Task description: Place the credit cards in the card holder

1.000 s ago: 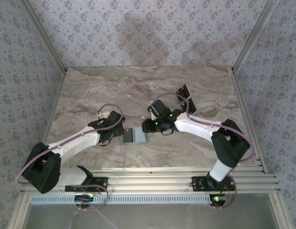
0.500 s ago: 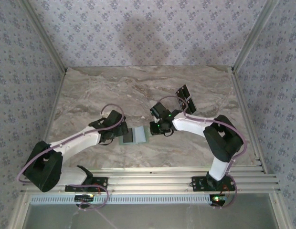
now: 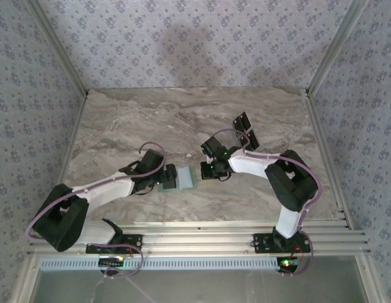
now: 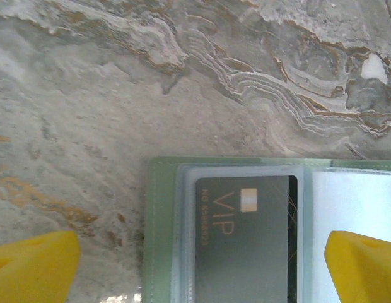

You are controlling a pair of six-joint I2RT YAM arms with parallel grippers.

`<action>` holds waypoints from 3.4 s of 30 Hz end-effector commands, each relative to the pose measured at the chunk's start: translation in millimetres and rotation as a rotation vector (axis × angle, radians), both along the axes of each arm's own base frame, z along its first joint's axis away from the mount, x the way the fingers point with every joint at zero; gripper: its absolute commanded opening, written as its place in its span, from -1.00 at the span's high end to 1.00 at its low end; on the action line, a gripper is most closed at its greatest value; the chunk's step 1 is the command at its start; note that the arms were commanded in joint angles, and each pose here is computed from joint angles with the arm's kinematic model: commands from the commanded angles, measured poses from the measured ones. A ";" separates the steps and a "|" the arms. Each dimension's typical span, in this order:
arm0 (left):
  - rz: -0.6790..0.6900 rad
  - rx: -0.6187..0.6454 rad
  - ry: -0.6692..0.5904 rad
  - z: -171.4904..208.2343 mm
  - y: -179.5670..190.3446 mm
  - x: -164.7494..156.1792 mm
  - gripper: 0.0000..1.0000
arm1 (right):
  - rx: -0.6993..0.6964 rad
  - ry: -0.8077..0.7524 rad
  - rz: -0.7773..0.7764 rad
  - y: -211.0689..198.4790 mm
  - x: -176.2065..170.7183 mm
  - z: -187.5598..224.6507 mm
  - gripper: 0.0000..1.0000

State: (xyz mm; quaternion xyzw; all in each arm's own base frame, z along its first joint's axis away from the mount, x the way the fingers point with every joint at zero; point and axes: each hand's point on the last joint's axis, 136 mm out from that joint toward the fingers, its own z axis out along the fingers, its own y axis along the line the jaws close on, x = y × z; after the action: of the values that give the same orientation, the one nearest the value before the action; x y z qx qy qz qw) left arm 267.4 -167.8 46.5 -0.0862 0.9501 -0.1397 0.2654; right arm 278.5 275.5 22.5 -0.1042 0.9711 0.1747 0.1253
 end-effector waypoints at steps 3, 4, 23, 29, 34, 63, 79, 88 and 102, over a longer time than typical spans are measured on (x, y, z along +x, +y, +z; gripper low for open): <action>-0.035 -0.083 -0.028 -2.6 -16.8 6.8 -1.00 | -0.006 0.037 -0.010 -3.3 -6.9 -13.0 1.00; -0.040 -0.087 -0.025 -4.5 -18.6 6.9 -1.00 | -0.005 0.039 -0.010 -3.2 -7.2 -13.4 1.00; -0.105 -0.214 -0.121 27.1 -45.0 9.7 -1.00 | 0.019 0.084 0.003 6.2 -9.1 -29.2 1.00; -0.107 -0.273 -0.164 45.8 -52.4 9.9 -1.00 | 0.028 0.096 0.004 9.1 -9.7 -33.3 1.00; -0.127 -0.334 -0.219 70.8 -66.9 11.3 -1.00 | 0.030 0.099 0.005 9.2 -9.8 -34.0 1.00; -0.147 -0.214 -0.185 38.6 -123.9 16.3 -0.99 | 0.131 0.058 -0.048 -3.3 -4.8 -7.0 0.98; -0.079 -0.147 -0.140 -1.5 -113.2 11.7 -0.98 | 0.285 -0.051 -0.144 -34.2 -34.8 52.7 0.70; -0.054 -0.134 -0.127 -5.2 -109.8 9.6 -0.98 | 0.480 -0.197 -0.126 8.6 -46.3 66.1 1.00; -0.055 -0.130 -0.113 -8.9 -110.6 8.6 -0.98 | 0.550 -0.253 -0.118 48.1 -43.1 48.8 1.00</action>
State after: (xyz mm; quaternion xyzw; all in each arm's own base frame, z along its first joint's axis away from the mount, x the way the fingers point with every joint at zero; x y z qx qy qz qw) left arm 285.9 -284.8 55.8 -0.0727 0.9102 -0.2383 0.3308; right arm 224.4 312.0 58.8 -0.0435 0.8869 0.3857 0.2505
